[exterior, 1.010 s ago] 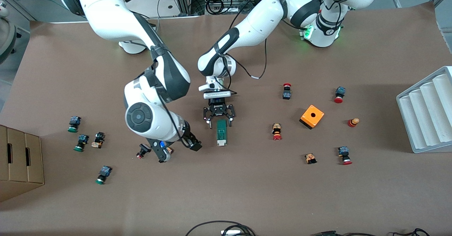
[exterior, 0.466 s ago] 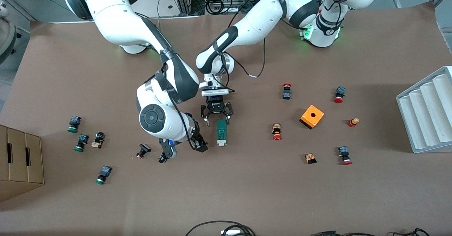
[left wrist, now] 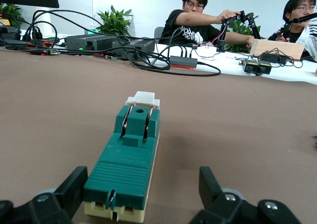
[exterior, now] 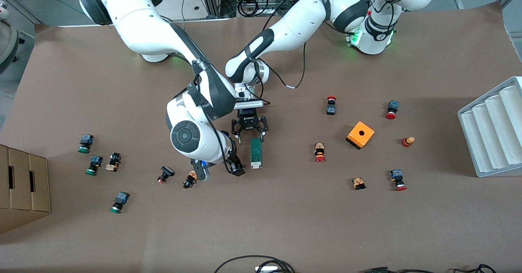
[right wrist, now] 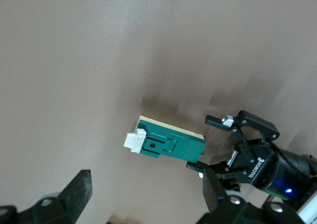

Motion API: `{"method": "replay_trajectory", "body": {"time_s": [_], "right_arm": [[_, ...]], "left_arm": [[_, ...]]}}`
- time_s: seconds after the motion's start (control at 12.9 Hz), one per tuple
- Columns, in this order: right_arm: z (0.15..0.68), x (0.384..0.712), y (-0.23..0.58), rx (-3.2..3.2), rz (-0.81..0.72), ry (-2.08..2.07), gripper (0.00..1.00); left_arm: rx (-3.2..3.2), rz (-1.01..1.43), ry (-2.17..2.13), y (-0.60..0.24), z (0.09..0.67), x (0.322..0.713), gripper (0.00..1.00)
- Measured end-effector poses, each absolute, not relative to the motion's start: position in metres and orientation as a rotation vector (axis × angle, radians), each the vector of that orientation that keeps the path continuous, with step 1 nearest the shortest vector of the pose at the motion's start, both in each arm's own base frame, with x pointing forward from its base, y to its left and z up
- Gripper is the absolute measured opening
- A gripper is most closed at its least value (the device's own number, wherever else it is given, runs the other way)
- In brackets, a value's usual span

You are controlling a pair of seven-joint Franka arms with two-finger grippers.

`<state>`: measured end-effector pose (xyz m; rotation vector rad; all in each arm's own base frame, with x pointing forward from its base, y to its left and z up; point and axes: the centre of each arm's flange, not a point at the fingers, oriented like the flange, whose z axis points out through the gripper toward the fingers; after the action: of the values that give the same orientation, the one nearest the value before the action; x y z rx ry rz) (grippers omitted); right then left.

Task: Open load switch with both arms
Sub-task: 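Position the right gripper above the white lever of the switch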

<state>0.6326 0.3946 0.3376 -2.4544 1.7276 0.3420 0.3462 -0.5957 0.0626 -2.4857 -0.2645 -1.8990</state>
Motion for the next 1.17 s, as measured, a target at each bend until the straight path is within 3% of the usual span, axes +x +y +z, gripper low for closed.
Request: {"method": "replay_trajectory", "body": {"time_s": [0.78, 0.93, 1.17], "right_arm": [[0.291, 0.626, 0.421, -2.283, 0.352, 1.941, 0.97], [0.276, 0.629, 0.425, -2.212, 0.359, 1.989, 0.96], [0.257, 0.63, 0.429, -2.146, 0.376, 2.015, 0.95]], "left_arm": [[-2.482, -1.883, -0.261, -0.59, 0.053, 0.348, 0.98], [-2.472, -1.884, -0.265, -0.589, 0.053, 0.348, 0.75], [-2.467, -1.887, -0.264, -0.588, 0.052, 0.349, 0.71]]}}
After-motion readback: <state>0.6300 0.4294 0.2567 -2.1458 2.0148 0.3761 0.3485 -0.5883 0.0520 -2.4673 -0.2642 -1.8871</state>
